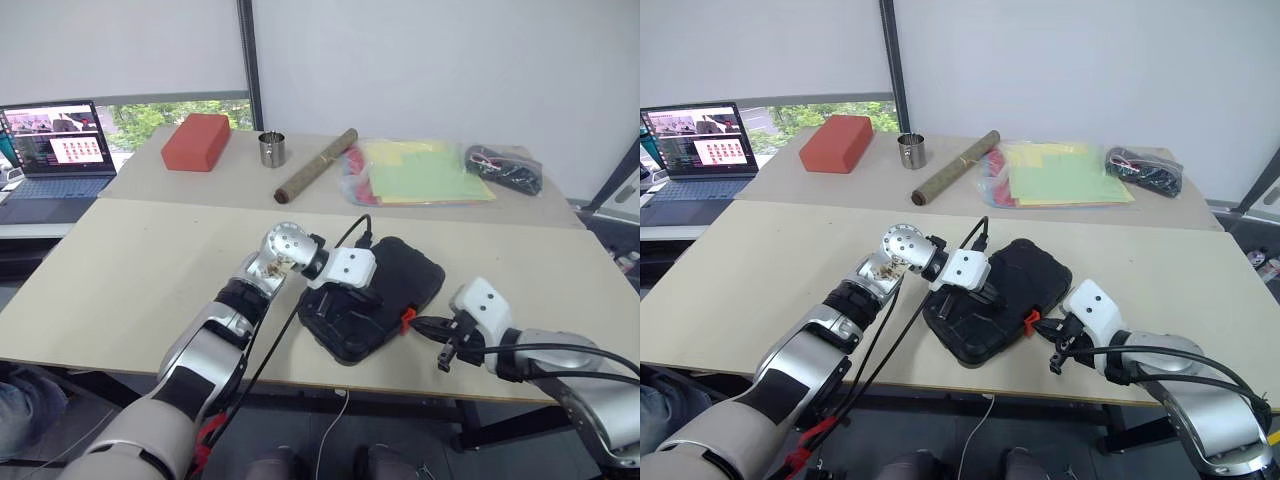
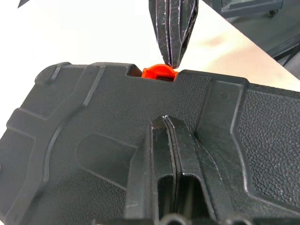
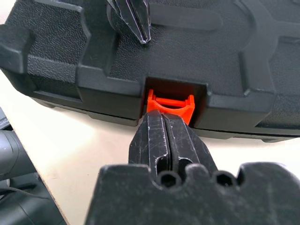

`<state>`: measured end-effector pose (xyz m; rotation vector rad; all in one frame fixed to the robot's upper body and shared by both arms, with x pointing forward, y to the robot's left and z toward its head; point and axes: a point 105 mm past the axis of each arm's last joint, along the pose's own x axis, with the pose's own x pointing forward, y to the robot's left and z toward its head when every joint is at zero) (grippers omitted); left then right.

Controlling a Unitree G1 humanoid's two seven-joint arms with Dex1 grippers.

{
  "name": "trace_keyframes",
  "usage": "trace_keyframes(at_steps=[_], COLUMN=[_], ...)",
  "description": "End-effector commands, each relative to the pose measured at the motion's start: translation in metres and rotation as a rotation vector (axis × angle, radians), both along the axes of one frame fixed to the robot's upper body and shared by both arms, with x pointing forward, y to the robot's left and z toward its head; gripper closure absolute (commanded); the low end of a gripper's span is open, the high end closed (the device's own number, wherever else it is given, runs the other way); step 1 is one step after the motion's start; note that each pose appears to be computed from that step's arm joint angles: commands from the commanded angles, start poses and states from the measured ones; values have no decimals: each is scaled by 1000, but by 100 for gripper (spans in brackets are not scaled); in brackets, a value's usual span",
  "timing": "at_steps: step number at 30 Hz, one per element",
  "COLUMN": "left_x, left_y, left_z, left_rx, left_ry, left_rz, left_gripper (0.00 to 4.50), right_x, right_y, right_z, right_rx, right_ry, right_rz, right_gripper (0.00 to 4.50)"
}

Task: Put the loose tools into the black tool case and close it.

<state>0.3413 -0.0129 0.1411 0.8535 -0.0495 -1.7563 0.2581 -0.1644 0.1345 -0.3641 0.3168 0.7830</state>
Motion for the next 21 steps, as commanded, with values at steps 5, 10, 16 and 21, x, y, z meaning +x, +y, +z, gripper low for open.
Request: trace_keyframes(at_steps=[5, 10, 16, 21], left_x=[13, -5, -38, -57], left_y=[109, 169, 215, 226], left_z=[22, 57, 94, 100], left_rx=[-65, -63, -121, -153], left_ry=[292, 307, 357, 369], left_rz=[330, 462, 570, 610], left_gripper=[201, 15, 5, 5], right_x=[-20, -20, -28, -30], right_y=[-35, -70, -98, -91], right_z=[58, 100, 117, 115], right_rx=[51, 15, -69, -35], right_ry=[-61, -84, 17, 37], right_rz=[89, 166, 257, 335], right_gripper=[200, 18, 7, 7])
